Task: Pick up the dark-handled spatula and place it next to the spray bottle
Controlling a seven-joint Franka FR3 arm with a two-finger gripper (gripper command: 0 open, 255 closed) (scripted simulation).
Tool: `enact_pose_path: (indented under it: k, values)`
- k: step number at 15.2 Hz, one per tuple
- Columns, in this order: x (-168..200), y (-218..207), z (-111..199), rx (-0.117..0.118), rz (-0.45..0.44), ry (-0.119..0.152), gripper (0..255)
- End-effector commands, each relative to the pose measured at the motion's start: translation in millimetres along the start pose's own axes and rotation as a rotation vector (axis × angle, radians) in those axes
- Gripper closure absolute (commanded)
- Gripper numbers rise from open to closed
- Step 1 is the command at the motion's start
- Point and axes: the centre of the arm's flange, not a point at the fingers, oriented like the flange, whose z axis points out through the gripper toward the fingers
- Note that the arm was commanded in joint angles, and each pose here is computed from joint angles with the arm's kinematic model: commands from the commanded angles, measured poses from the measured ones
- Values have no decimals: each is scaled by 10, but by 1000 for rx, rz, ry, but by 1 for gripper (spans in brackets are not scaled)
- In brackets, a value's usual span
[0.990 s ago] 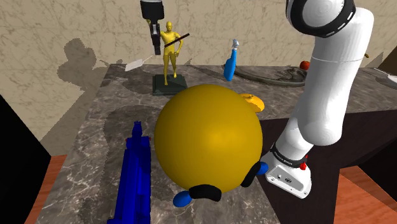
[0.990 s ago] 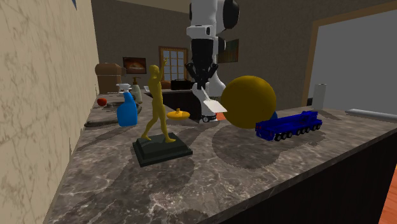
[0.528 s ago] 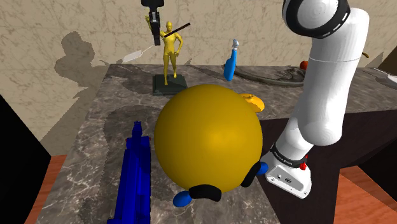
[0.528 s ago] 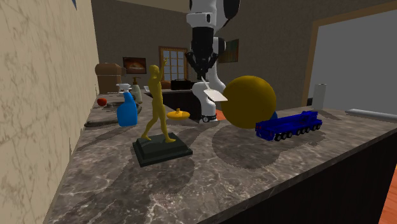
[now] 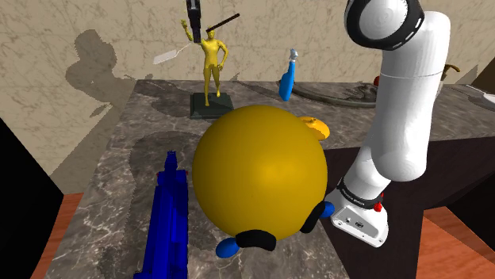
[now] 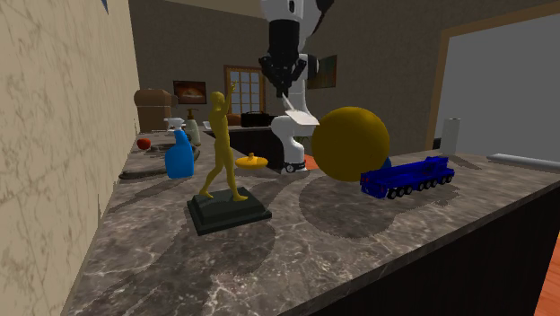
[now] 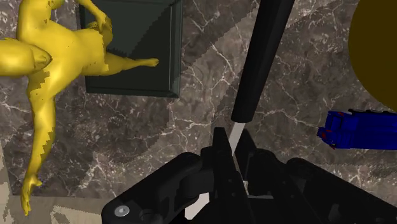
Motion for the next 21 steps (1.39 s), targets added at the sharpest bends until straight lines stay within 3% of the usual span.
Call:
enact_pose_path:
  k: [1,21]
  values:
    - [-189,83,-2,0,0,0,255]
    - [-2548,1258,150,0,0,0,255]
